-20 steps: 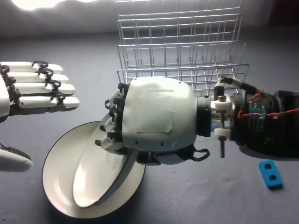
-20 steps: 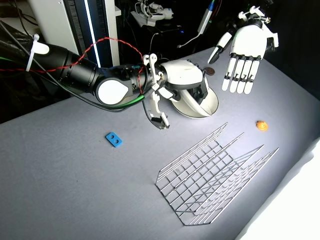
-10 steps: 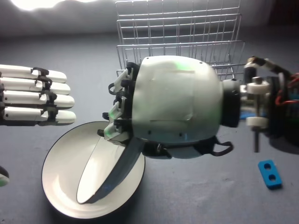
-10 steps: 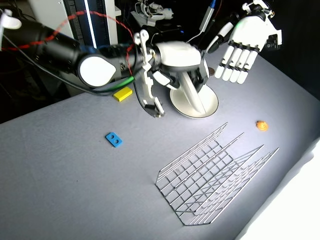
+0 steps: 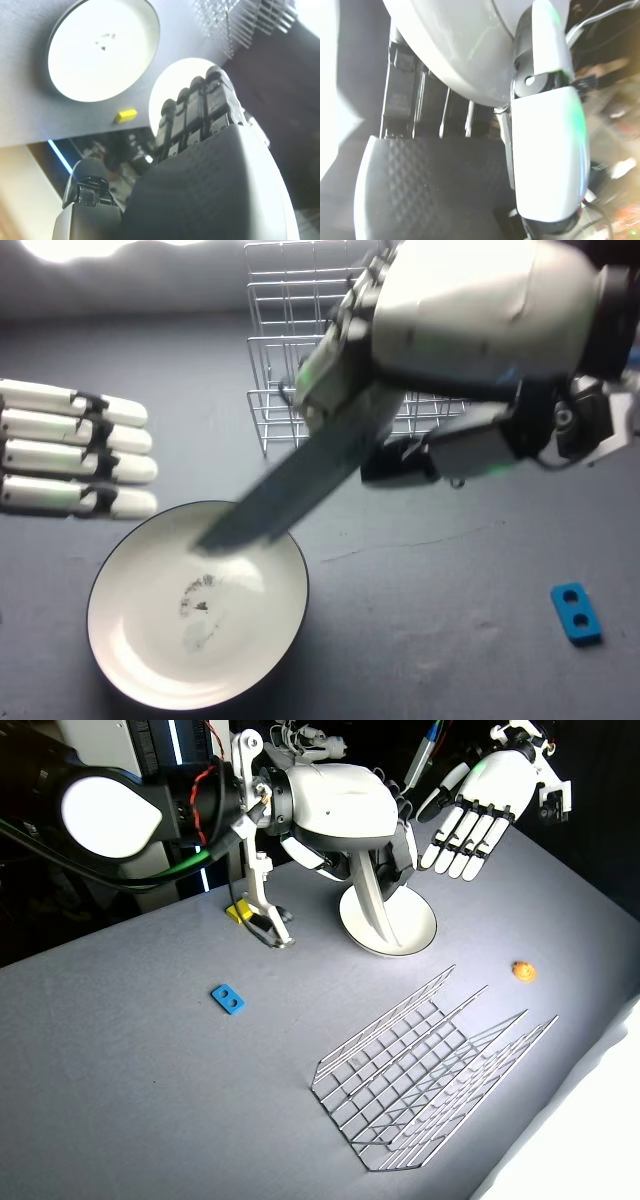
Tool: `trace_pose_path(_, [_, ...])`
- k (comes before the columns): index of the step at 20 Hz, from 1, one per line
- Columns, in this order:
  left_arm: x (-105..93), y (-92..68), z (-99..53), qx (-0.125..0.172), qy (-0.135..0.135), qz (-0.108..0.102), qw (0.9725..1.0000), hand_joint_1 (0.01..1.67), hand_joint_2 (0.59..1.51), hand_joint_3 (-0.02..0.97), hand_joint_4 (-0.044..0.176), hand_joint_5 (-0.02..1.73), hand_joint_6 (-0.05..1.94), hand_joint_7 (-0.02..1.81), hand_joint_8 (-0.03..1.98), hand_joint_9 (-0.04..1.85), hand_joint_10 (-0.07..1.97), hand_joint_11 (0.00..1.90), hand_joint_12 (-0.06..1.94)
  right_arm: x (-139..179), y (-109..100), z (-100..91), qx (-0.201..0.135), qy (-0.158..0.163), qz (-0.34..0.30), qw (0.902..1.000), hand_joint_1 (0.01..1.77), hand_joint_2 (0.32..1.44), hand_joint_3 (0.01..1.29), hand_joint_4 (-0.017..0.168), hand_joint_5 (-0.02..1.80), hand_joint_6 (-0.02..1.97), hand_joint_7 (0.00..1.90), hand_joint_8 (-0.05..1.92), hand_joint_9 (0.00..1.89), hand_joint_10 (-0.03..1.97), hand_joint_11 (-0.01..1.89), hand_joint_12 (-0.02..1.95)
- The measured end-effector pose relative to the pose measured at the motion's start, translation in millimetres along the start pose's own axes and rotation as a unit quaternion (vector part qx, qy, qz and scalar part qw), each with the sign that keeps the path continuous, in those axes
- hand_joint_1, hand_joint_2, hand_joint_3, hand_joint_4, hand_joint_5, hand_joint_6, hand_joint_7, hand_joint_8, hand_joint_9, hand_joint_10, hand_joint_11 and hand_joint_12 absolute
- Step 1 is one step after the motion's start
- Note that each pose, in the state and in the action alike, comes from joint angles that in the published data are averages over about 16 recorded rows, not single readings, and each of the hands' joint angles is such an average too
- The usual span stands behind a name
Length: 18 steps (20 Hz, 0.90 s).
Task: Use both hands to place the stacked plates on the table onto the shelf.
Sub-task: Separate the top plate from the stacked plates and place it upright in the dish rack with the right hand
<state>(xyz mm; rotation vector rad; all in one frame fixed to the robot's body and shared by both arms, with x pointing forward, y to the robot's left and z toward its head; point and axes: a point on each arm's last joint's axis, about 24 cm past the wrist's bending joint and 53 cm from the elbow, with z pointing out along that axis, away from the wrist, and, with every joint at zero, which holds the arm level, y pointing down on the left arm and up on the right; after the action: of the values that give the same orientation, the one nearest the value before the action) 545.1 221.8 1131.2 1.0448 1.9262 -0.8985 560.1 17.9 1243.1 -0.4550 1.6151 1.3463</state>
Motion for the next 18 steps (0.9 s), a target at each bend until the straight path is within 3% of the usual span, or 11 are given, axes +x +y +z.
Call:
trace_pose_path(5, [7.1,21.6,-1.4,-0.039,0.019,0.007,0.999,0.02,1.203,0.007,0.005,0.06,0.0,0.03,0.01,0.02,0.0,0.02,0.01,-38.7,-25.4,-10.8,0.048,-0.032,0.075,0.9955,1.19,0.98,0.01,0.02,0.99,0.94,1.1,0.77,1.36,0.0,0.96,0.99])
trace_pose_path(10, [8.3,28.8,-5.1,-0.05,0.022,0.0,0.9985,0.02,1.202,0.007,0.005,0.07,0.0,0.03,0.01,0.02,0.01,0.01,0.01,-71.5,-51.8,-21.8,0.086,-0.068,0.127,0.9858,1.19,0.97,0.01,0.02,0.99,0.93,1.1,0.77,1.36,0.0,0.95,1.0])
trace_pose_path(14, [6.6,15.0,-6.3,-0.017,0.018,-0.005,0.9997,0.02,1.202,0.008,0.004,0.07,0.0,0.04,0.01,0.02,0.01,0.01,0.01,-91.6,-72.7,-29.7,0.111,-0.094,0.155,0.9771,1.19,0.97,0.01,0.02,0.99,0.93,1.09,0.78,1.36,0.0,0.95,1.01])
trace_pose_path(18, [6.9,-18.1,-9.1,0.058,0.02,-0.002,0.9981,0.02,1.202,0.008,0.004,0.07,0.0,0.04,0.01,0.02,0.01,0.01,0.01,-107.9,-91.6,-35.1,0.128,-0.117,0.179,0.9685,1.19,0.97,0.01,0.02,0.99,0.94,1.09,0.79,1.36,0.0,0.94,1.01])
